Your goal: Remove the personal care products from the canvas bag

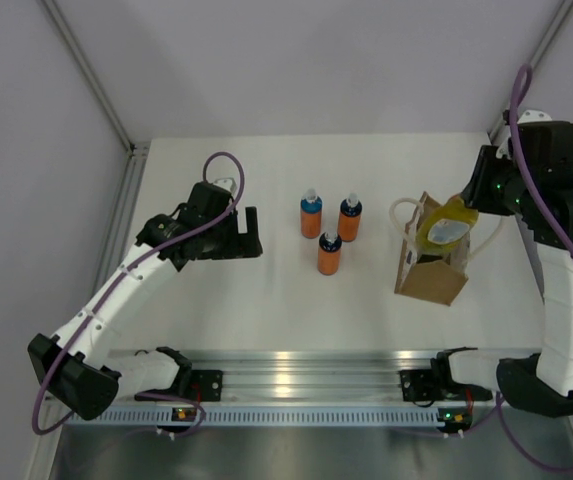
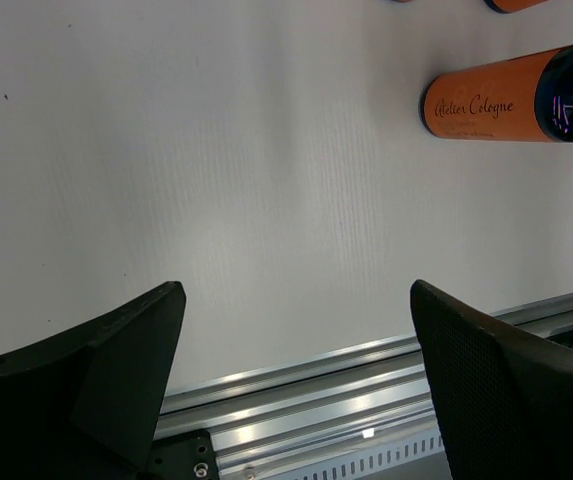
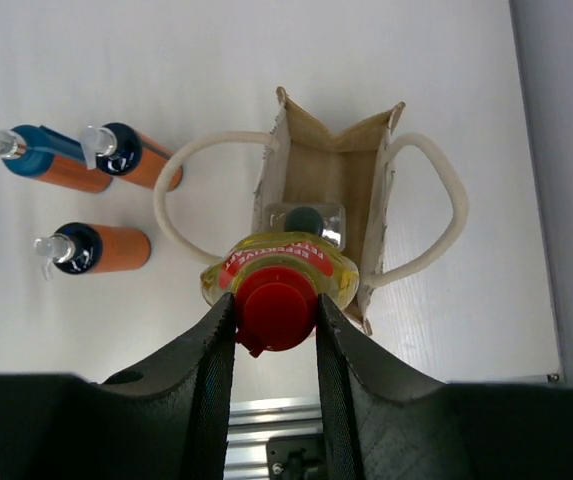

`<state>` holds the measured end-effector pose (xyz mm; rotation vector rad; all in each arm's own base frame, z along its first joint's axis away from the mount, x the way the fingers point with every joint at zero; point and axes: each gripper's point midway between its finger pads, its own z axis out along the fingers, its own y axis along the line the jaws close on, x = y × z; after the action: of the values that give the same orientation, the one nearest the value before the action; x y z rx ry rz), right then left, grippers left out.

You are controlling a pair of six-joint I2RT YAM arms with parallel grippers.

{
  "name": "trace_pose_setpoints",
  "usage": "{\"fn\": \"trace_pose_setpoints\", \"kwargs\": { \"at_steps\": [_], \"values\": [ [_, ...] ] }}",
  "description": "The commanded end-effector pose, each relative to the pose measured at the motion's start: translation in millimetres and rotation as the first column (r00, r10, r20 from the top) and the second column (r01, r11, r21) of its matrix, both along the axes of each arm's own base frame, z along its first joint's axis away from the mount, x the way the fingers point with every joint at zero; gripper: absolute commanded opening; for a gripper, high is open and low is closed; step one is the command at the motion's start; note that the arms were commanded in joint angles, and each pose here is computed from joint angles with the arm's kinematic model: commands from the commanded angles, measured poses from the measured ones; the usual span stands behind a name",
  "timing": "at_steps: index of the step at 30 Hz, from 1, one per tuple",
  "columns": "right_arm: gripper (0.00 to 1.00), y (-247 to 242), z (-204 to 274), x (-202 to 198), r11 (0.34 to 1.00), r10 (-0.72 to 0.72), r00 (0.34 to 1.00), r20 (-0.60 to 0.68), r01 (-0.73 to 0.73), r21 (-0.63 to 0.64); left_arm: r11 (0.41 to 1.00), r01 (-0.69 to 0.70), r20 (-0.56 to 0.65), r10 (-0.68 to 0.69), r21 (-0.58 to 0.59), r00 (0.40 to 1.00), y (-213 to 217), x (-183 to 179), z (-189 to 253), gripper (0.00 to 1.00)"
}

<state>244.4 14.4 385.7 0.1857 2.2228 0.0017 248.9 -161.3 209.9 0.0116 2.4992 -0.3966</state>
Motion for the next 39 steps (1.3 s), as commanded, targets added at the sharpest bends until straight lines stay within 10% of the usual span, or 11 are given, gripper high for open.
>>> {"fn": "trace_pose_setpoints", "kwargs": {
  "at_steps": [1,19,39],
  "values": [
    [0.00,10.9,39.6,-1.8,0.996,0.059,0.987,0.147,-0.068,0.056,1.000,-0.007,0.037,0.008,-0.025,0.999,-3.6,6.0,5.7,0.98],
    [0.00,122.6,27.9,8.5,0.904,0.401,0.899,0.177,-0.419,0.083,1.000,-0.005,0.044,0.006,-0.029,0.999,-3.2,4.4,5.9,0.98],
    [0.00,188.4,-105.4,36.0,0.860,0.495,0.850,0.180,-0.509,0.043,1.000,-0.009,0.054,0.010,-0.028,0.999,-1.6,4.5,8.0,0.99]
  ]
}}
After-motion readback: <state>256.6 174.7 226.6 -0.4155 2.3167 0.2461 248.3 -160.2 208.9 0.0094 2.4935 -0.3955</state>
